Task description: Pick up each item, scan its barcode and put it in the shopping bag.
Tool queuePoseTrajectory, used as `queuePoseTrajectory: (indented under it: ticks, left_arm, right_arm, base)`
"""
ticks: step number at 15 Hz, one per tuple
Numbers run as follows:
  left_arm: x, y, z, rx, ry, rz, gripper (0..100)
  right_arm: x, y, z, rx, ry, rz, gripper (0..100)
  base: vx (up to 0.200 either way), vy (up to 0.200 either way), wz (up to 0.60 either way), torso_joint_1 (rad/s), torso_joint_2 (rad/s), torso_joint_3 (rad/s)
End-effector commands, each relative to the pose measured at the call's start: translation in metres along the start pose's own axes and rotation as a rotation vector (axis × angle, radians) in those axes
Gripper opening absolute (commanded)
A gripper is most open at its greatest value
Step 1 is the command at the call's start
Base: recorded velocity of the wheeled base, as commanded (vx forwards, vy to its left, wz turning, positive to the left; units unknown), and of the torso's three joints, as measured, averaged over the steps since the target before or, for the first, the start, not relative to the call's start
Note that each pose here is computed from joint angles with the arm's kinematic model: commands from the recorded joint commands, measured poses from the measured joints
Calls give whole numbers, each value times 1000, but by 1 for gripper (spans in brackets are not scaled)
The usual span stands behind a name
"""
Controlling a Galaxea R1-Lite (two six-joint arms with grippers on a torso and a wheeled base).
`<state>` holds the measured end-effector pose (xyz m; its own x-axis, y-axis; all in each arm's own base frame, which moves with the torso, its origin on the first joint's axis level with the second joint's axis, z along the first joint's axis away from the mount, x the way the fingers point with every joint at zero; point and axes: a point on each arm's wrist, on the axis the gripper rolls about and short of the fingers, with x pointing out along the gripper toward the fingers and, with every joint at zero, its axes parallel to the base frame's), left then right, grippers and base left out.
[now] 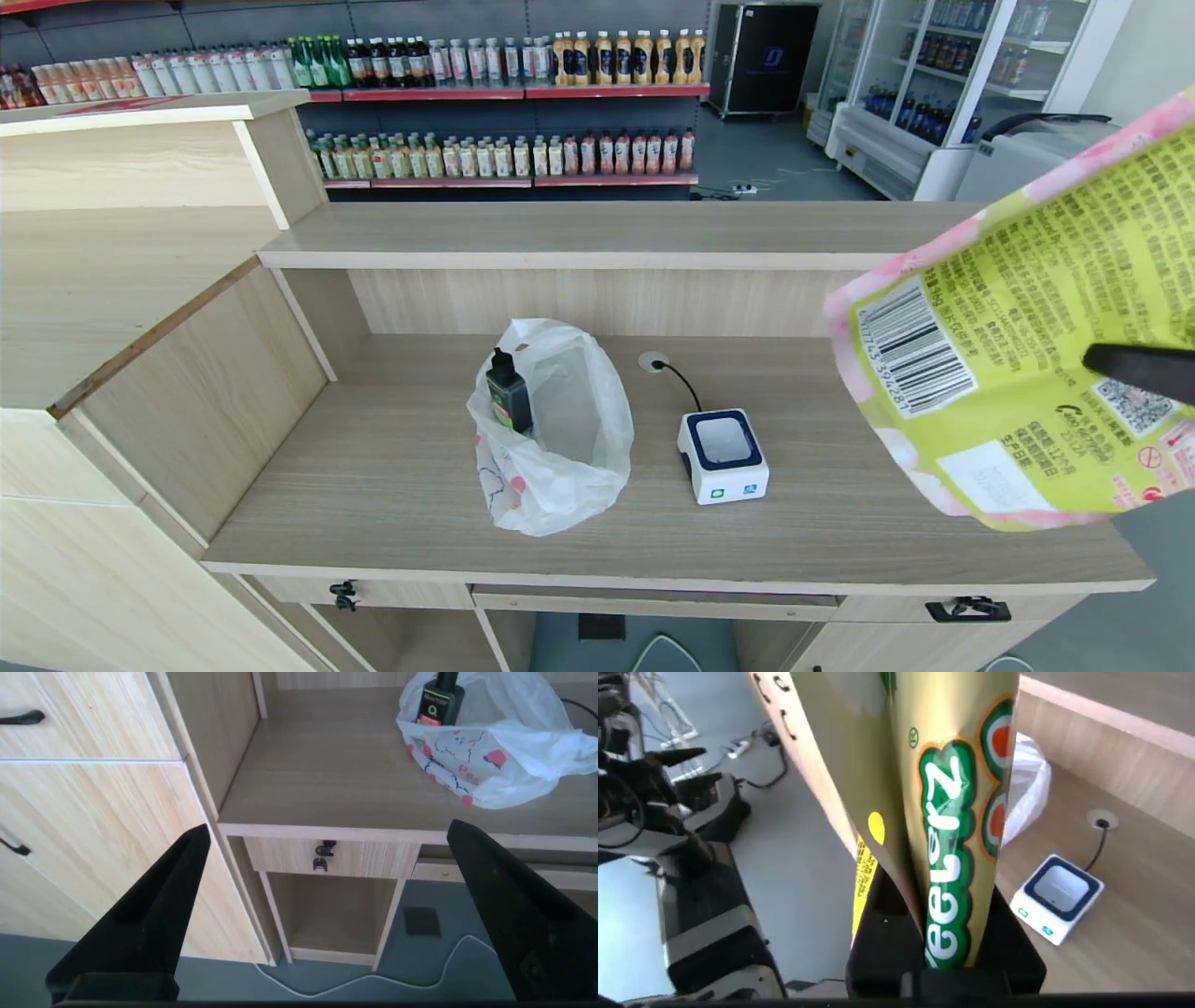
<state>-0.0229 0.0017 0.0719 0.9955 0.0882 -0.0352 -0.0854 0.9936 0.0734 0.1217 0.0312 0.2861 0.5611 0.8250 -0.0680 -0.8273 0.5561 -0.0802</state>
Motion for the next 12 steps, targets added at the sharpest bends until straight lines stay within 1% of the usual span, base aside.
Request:
queuePoseTrajectory:
  ticks: [1, 3, 5, 7, 12]
  left_arm:
    - [0, 0, 0, 0, 0, 1, 100]
    - [0, 0, 0, 0, 0, 1, 100]
    - [0, 0, 0, 0, 0, 1, 100]
    - [0, 0, 0, 0, 0, 1, 100]
    - [0, 0, 0, 0, 0, 1, 100]
  right_arm:
    - [-10, -41, -26, -173, 148, -294, 0]
    - [-34, -61, -46, -310, 308, -519, 0]
    - [-55, -67, -55, -306, 384, -657, 0]
    - [-64, -70, -53, -312, 403, -720, 0]
    - [-67, -74, -52, -303, 420, -766, 0]
  base:
    - [0, 0, 0, 0, 0, 0]
    - [0, 0, 0, 0, 0, 0]
    - [0, 0, 0, 0, 0, 0]
    - [0, 0, 0, 0, 0, 0]
    - [0, 0, 0, 0, 0, 0]
